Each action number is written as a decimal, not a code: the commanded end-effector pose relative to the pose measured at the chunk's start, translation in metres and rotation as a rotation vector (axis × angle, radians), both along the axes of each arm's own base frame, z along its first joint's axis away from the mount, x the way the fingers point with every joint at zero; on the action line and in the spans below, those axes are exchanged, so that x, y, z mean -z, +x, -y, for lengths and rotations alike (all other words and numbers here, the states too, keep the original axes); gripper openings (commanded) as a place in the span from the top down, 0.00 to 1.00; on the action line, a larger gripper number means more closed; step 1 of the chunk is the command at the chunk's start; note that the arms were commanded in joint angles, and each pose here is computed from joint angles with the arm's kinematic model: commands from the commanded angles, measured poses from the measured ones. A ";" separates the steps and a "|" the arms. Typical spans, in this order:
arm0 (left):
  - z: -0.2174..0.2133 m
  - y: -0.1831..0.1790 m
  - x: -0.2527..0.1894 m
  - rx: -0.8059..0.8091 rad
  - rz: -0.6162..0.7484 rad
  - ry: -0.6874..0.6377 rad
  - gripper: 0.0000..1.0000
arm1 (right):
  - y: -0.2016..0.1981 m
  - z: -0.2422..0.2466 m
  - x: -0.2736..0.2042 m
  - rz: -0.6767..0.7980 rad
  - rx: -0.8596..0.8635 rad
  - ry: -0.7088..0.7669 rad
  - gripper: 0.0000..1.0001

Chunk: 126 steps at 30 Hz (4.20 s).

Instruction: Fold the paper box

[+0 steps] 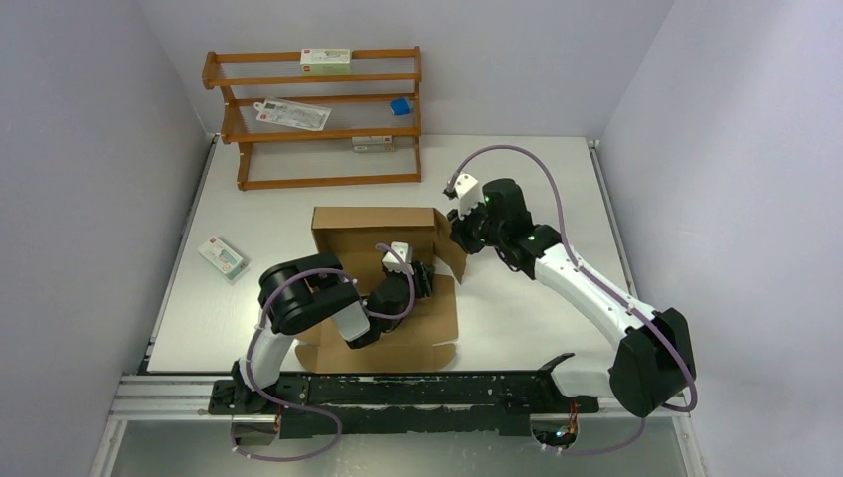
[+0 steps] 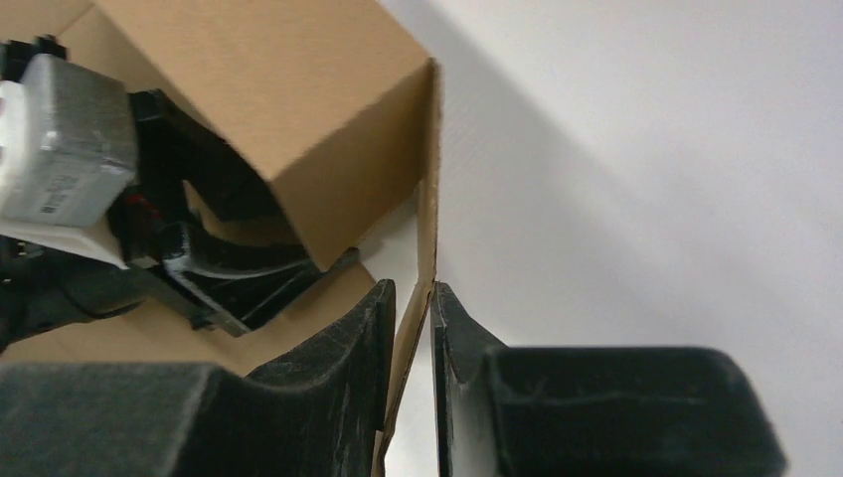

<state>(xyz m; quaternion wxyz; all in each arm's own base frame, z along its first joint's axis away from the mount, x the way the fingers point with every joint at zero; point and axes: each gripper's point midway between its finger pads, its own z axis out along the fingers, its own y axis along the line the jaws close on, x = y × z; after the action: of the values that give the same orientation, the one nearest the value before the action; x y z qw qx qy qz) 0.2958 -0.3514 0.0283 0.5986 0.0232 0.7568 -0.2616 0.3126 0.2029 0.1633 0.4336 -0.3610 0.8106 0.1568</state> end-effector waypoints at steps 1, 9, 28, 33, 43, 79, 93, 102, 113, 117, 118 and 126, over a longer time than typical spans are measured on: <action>0.003 -0.006 0.009 0.034 -0.046 -0.014 0.43 | -0.003 -0.019 -0.017 0.007 0.006 0.066 0.77; 0.005 -0.010 0.009 0.066 -0.038 -0.012 0.42 | -0.010 -0.036 -0.015 -0.028 0.024 0.209 0.73; 0.000 -0.015 -0.008 0.096 0.004 -0.027 0.40 | -0.039 -0.067 -0.031 -0.073 -0.088 0.502 0.54; -0.005 -0.017 -0.013 0.092 0.018 -0.027 0.39 | -0.044 -0.069 -0.031 -0.069 -0.107 0.534 0.51; -0.019 -0.023 -0.035 0.082 0.035 -0.063 0.37 | -0.048 -0.067 -0.036 -0.054 -0.109 0.555 0.44; -0.070 -0.067 -0.040 0.114 -0.086 0.037 0.30 | -0.074 -0.087 -0.027 -0.167 -0.244 0.689 0.38; -0.041 -0.085 -0.103 0.271 0.067 -0.069 0.14 | -0.070 -0.094 -0.028 -0.180 -0.225 0.706 0.38; -0.029 -0.057 -0.106 0.164 0.104 -0.049 0.14 | -0.073 -0.098 -0.028 -0.180 -0.230 0.703 0.38; -0.054 -0.040 -0.082 0.027 0.060 0.013 0.45 | -0.067 -0.088 -0.036 -0.076 -0.216 0.650 0.38; -0.062 -0.035 -0.078 0.011 0.046 0.024 0.54 | -0.063 -0.084 -0.042 -0.016 -0.218 0.622 0.38; -0.063 -0.034 -0.077 0.010 0.045 0.027 0.55 | -0.061 -0.083 -0.042 -0.002 -0.213 0.614 0.38; -0.068 -0.032 -0.070 0.025 0.021 0.025 0.61 | -0.032 -0.064 -0.035 0.228 -0.143 0.501 0.33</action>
<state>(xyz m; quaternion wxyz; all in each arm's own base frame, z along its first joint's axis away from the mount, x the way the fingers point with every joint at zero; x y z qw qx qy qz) 0.2635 -0.2877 0.0985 0.6074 0.0483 0.7521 -0.2511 0.2598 0.2788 0.1901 0.5146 -0.2993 0.6926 0.4074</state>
